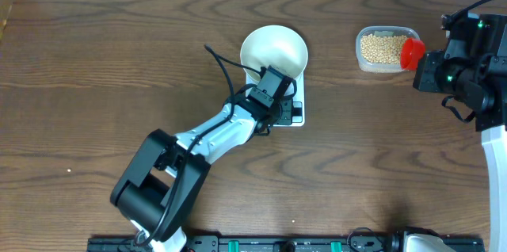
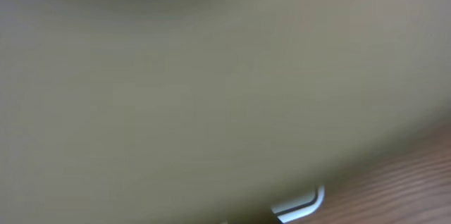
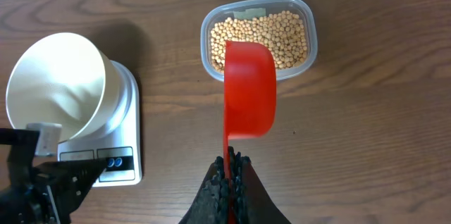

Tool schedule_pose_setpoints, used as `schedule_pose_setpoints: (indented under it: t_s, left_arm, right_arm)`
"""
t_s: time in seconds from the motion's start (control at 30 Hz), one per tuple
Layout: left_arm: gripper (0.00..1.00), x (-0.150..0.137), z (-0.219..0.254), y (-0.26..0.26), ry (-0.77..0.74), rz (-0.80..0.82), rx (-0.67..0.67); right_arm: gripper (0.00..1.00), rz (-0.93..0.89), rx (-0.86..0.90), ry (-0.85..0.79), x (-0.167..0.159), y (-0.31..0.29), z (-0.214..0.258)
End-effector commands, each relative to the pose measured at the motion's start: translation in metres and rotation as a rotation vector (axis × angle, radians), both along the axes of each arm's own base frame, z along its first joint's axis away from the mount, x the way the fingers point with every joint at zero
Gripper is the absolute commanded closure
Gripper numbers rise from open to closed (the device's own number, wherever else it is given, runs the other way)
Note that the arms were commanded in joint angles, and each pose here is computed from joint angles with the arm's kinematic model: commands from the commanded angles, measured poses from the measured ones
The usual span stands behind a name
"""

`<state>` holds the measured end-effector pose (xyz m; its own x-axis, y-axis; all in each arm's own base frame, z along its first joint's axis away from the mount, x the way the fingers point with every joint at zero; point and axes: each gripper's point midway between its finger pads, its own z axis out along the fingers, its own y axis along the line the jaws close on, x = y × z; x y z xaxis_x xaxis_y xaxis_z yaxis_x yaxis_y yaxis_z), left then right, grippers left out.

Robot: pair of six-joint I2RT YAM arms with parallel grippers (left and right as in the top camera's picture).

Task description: Scoop item into bowl and weigh 50g on scale

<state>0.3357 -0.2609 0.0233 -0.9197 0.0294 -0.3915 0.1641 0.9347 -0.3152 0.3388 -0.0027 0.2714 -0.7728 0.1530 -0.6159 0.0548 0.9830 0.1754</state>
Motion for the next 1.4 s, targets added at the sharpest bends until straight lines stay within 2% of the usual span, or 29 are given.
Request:
schedule_pose_setpoints:
  t_s: [0.0,0.53,1.37]
  left_arm:
    - [0.93,-0.003,-0.010,0.002,0.016,0.015,0.016]
    - [0.92,0.007,-0.010,0.011,-0.031,0.054,0.066]
    - [0.93,-0.005,-0.015,0.000,-0.022,0.015,0.087]
  right_arm:
    - [0.99,0.006,-0.013,-0.021,0.000,-0.002,0.008]
    - [0.99,0.007,-0.013,-0.013,-0.002,-0.002,0.007]
    - [0.99,0.012,-0.018,-0.014,-0.002,-0.002,0.007]
